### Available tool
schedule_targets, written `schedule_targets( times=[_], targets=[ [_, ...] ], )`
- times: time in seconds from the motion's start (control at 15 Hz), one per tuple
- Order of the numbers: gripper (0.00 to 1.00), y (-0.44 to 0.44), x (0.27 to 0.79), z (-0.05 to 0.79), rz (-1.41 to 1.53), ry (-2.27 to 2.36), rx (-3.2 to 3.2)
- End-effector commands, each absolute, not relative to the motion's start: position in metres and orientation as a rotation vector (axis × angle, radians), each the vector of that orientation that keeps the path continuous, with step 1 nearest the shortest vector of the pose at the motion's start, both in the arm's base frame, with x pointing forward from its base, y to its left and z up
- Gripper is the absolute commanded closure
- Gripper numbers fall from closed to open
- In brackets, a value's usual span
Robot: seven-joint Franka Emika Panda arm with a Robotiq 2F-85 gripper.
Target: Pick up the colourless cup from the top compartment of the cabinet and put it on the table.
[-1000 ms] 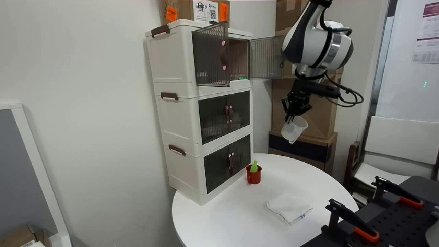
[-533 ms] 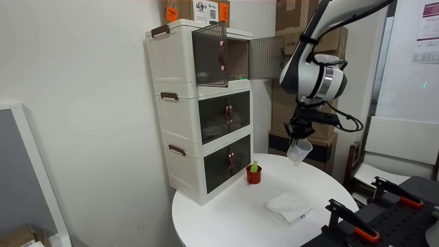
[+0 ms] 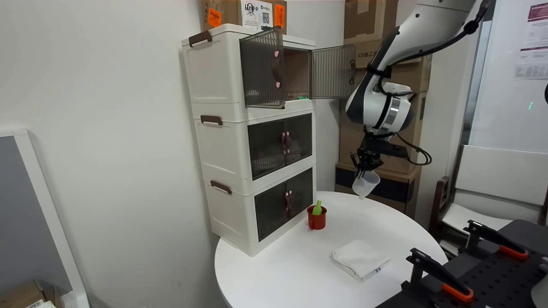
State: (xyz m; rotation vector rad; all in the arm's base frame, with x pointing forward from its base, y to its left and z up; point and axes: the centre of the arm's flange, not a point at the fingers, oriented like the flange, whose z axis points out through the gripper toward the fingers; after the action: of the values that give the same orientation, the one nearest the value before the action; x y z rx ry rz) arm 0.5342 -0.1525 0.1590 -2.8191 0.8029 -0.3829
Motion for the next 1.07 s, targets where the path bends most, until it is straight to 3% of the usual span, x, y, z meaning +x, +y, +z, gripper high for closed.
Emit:
schedule_targets(
  times=[0.0,1.0],
  targets=[
    [0.98,-0.209,0.589,0.131,-0.329,0.722,-2.819],
    [0.98,-0.230,0.618,-0.012,-0.017,0.517,-3.077]
  ],
)
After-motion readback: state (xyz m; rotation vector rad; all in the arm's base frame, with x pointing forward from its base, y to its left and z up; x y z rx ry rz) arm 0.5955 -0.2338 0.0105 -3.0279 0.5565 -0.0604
